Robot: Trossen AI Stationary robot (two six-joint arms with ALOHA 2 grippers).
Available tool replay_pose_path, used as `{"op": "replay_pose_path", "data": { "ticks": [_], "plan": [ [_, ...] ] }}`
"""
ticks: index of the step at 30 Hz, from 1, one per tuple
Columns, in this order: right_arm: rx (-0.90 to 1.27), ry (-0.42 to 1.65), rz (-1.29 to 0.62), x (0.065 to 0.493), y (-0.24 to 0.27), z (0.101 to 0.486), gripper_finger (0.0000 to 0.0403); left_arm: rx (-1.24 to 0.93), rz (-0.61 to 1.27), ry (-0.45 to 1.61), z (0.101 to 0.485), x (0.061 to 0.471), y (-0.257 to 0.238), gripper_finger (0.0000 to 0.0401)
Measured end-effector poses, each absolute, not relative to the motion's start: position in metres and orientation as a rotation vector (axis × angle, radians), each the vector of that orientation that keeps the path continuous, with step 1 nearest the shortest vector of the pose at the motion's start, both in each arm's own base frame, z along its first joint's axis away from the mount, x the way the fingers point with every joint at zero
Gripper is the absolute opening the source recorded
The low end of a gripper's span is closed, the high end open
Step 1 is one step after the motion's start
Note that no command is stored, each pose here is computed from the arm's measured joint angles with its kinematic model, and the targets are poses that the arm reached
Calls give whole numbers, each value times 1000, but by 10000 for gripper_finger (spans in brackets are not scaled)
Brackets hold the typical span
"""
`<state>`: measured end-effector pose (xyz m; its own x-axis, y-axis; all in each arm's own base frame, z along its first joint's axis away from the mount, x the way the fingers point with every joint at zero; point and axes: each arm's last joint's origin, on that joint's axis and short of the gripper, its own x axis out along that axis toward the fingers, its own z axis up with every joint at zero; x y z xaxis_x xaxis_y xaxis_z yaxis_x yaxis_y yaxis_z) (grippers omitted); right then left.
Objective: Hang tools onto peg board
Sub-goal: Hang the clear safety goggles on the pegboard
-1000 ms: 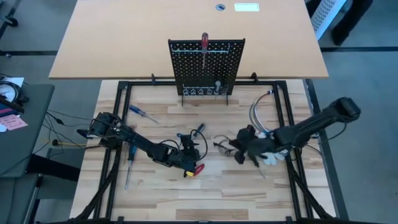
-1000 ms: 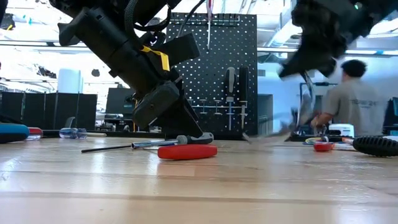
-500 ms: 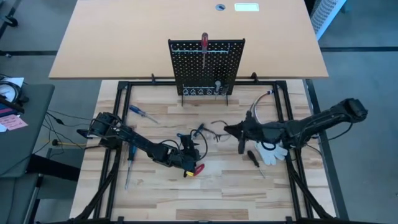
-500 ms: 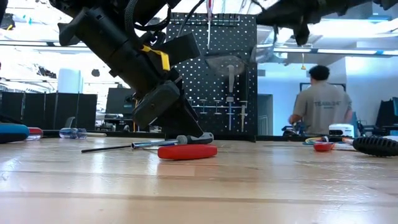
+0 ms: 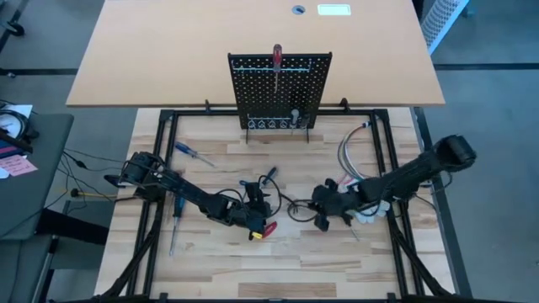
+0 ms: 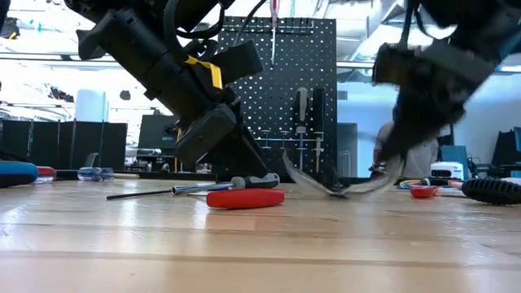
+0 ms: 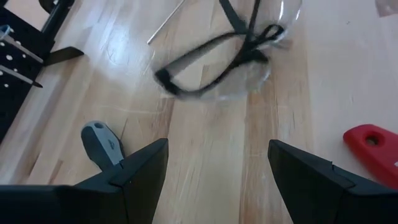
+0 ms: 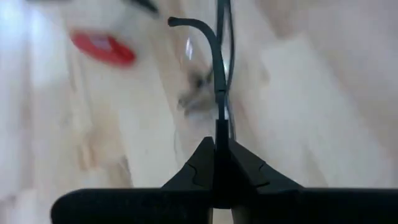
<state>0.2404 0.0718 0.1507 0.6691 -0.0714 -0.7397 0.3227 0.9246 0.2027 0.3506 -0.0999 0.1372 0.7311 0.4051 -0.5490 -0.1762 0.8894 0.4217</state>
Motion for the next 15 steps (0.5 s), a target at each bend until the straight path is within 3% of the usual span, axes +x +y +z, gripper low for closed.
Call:
{"op": "replay_pose_path", "data": {
  "ticks": [7, 15],
  "plan": [
    [348, 950, -222, 250, 71, 127, 43, 355, 328, 677, 137, 351, -100, 271],
    [246, 1029, -187, 256, 70, 159, 119, 357, 326, 678, 137, 351, -100, 271]
  ]
}}
